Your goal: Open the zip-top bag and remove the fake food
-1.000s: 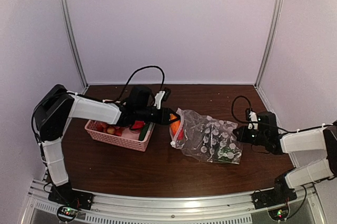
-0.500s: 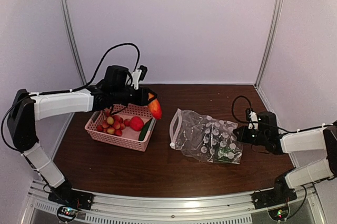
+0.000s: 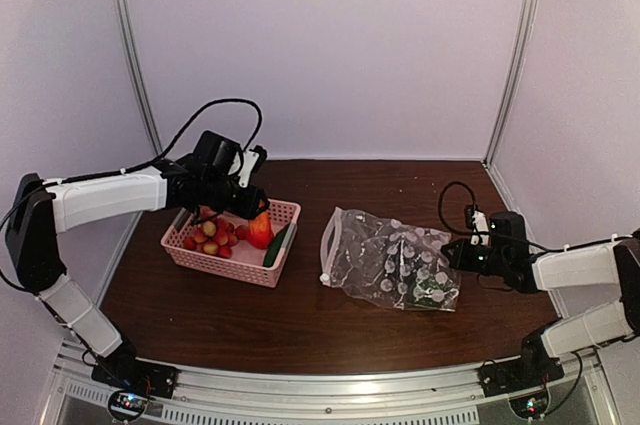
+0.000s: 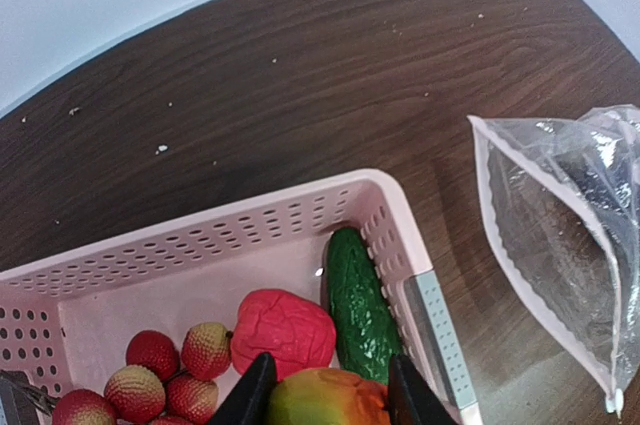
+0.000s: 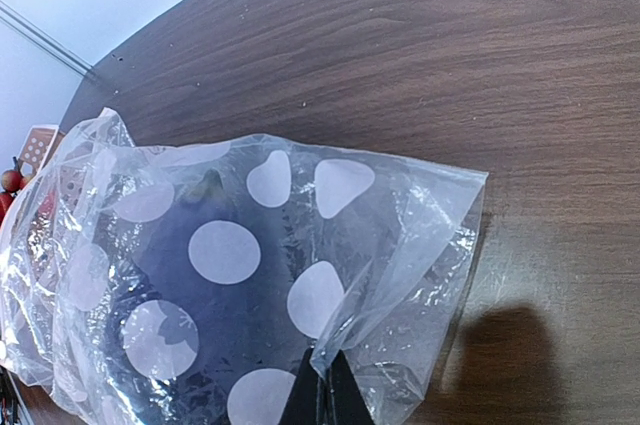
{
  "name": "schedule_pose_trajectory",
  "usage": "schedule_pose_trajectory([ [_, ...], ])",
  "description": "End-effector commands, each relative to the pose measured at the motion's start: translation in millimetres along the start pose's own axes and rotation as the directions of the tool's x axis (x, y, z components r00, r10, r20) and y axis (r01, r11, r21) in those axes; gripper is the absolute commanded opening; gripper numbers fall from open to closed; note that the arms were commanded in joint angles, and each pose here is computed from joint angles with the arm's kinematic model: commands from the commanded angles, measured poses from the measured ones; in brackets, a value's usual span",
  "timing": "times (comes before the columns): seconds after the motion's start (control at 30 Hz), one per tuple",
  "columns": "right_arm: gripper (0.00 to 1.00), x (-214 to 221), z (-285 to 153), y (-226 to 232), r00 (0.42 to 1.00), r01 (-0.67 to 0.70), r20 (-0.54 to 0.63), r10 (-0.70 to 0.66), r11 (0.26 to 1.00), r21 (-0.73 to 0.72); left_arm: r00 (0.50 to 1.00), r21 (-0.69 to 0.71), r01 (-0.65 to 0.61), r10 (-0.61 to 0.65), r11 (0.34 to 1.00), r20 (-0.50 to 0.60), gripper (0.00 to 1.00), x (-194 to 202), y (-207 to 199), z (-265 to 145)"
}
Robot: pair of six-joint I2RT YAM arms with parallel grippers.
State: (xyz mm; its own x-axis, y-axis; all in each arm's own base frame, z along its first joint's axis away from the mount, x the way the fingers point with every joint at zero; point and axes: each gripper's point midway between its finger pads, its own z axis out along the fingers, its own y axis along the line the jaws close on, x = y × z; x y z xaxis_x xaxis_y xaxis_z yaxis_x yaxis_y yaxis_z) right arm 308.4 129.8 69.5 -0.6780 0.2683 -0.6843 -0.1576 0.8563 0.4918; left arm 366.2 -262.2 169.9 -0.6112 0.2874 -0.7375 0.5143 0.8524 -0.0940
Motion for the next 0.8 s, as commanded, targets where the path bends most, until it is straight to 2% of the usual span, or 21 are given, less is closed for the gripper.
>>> schedule_pose_trajectory([
  [0.0, 0.00, -3, -1, 3, 1.000, 0.017, 0.007, -0.017, 1.000, -0.016, 0.996, -0.090, -0.026, 0.018, 0.996, -0.084, 0.17, 25, 19, 12],
  [0.33, 0.00, -5, -1, 3, 1.000, 0.028, 0.007, -0.028, 1.000, -0.013, 0.986, -0.140, 0.102, -0.119, 0.985, -0.118, 0.23, 56, 28, 19],
  [0.4, 0.00, -6, -1, 4, 1.000, 0.030, 0.008, -0.030, 0.999, -0.015, 0.983, -0.149, 0.123, -0.141, 0.981, -0.120, 0.29, 63, 29, 18],
  [0.6, 0.00, -6, 0, 5, 0.999, 0.041, 0.005, -0.041, 0.999, -0.020, 0.986, -0.177, 0.139, -0.153, 0.974, -0.069, 0.59, 55, 35, 6],
  [0.77, 0.00, -5, 1, 4, 0.999, 0.038, 0.001, -0.038, 0.999, -0.019, 0.992, -0.088, 0.123, -0.121, 0.989, 0.022, 0.66, 22, 20, -8],
])
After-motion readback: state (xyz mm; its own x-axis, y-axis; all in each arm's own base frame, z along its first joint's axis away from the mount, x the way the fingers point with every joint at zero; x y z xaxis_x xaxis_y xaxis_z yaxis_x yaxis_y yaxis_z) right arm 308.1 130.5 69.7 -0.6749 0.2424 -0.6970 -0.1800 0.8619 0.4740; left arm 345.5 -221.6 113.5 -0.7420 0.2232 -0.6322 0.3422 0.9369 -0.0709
